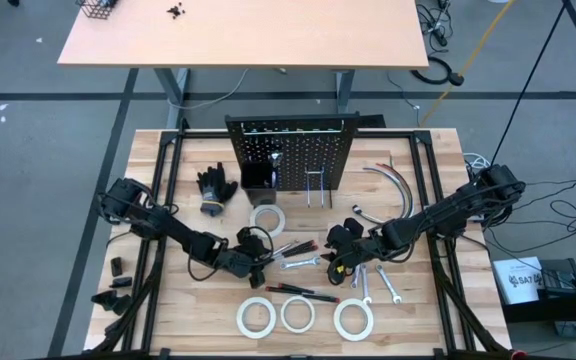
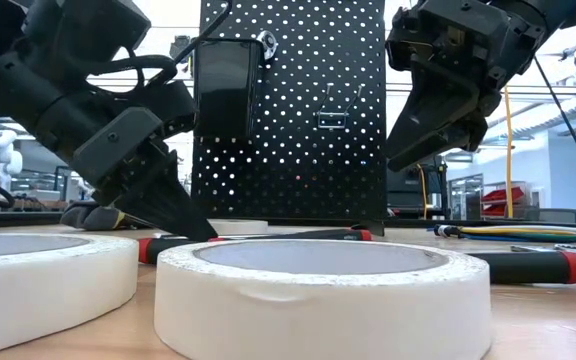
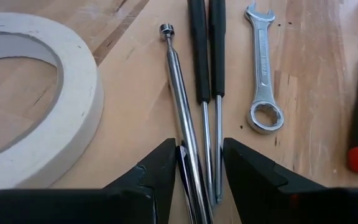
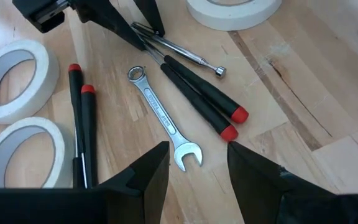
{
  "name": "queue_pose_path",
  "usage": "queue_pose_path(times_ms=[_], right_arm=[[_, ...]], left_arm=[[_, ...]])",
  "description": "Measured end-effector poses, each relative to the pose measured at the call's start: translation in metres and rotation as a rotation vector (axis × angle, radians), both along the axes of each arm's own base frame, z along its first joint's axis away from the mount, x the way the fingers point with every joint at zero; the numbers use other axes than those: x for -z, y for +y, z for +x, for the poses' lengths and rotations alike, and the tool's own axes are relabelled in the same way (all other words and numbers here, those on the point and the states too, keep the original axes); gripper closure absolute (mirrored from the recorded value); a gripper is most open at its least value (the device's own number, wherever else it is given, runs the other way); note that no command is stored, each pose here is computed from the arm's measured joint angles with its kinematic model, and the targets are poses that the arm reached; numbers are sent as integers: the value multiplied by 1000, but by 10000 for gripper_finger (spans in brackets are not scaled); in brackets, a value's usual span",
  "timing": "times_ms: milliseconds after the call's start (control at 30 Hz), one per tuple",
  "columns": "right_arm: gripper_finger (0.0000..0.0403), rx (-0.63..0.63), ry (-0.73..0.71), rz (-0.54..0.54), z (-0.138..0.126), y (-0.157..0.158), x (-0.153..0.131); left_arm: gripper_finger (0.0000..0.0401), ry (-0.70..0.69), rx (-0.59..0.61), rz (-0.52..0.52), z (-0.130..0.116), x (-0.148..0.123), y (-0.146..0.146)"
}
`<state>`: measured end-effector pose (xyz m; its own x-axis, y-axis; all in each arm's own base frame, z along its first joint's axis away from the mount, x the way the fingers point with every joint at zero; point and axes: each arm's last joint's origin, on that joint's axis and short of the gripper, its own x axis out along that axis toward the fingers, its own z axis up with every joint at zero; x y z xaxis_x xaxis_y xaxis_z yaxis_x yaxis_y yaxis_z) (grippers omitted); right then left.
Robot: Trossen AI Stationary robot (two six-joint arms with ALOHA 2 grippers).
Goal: Hang tools onto peg board
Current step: Put the silver magnetic telescoping tool into the black bin on the peg board
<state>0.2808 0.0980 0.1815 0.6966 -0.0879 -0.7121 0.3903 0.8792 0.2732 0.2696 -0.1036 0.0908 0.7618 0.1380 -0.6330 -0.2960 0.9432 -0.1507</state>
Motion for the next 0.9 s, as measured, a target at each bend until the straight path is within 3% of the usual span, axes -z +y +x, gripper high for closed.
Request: queue_pose_path(times_ms=[900], right_arm=[[246,43,-13,39,0,0,-1]], left_arm=[[263,70,-9,-30,-6,5,0]])
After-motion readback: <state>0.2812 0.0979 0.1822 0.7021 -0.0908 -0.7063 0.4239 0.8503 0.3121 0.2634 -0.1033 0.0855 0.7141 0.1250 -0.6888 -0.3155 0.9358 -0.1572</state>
